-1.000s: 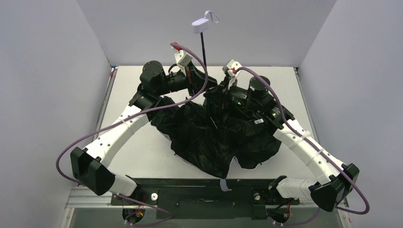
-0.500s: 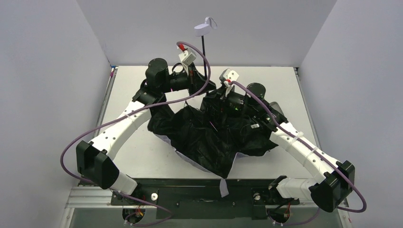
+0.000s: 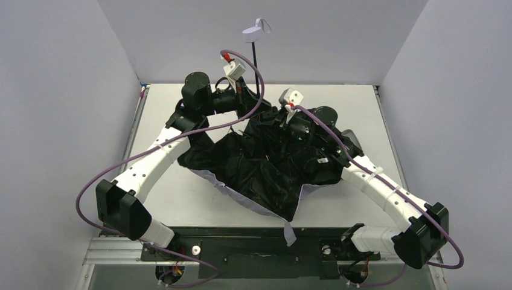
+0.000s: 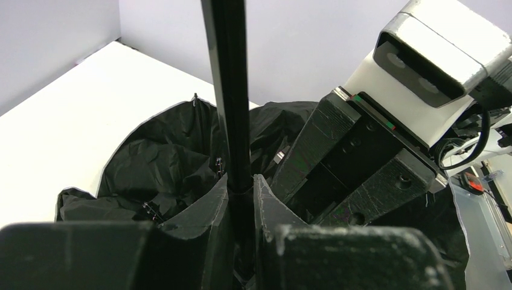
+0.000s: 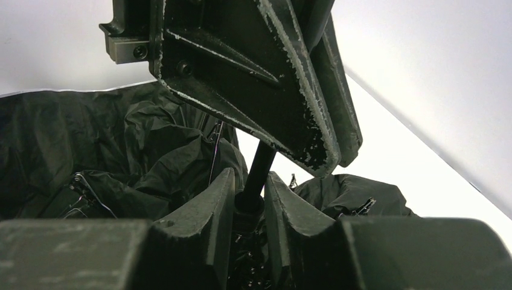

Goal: Open the umbrella

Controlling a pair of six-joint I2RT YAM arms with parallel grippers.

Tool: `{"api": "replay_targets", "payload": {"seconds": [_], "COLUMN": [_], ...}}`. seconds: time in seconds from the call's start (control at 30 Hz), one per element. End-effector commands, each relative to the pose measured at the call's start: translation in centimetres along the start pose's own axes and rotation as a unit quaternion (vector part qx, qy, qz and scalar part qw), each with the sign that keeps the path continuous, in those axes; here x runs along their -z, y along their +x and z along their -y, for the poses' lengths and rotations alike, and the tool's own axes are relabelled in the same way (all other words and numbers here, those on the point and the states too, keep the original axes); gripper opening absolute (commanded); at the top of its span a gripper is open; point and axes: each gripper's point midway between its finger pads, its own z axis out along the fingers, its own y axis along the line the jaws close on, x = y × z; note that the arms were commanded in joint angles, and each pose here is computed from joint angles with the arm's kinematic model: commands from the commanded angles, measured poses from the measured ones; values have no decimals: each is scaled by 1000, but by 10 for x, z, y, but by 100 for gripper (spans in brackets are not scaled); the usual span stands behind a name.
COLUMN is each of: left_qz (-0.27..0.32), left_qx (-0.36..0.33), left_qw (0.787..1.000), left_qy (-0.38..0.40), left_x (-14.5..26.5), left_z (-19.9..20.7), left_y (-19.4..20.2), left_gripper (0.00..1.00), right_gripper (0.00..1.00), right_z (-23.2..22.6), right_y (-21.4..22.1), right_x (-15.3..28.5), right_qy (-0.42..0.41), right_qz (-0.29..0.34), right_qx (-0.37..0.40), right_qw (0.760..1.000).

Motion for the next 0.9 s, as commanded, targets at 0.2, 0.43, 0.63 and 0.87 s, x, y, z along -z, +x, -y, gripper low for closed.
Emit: {"api": "replay_targets", "payload": {"seconds": [0.2,0.43,0.63,0.87], "left_qz": [194,186,111,46], "left_qx": [-195,-238,-318,-343], "left_qw": [960,953,941,938], "left_qy": [45,28,22,1], "left_x": [39,39,31,21], "left_z": [79,74,63,37], "left_y": [-153,-152,-88,6], "left_gripper": [0,0,0,0], "right_gripper": [18,26,42,74], "right_z": [-35,-33,1,30], "right_y": [156,162,126,98], "right_x": [32,42,44,73], "right_qy": [-60,-59,-16,26], "right_qz": [-244,-257,-213,-200], "right_qx": [-102,-84,-64,-35], "right_qw": [963,961,975,979]}}
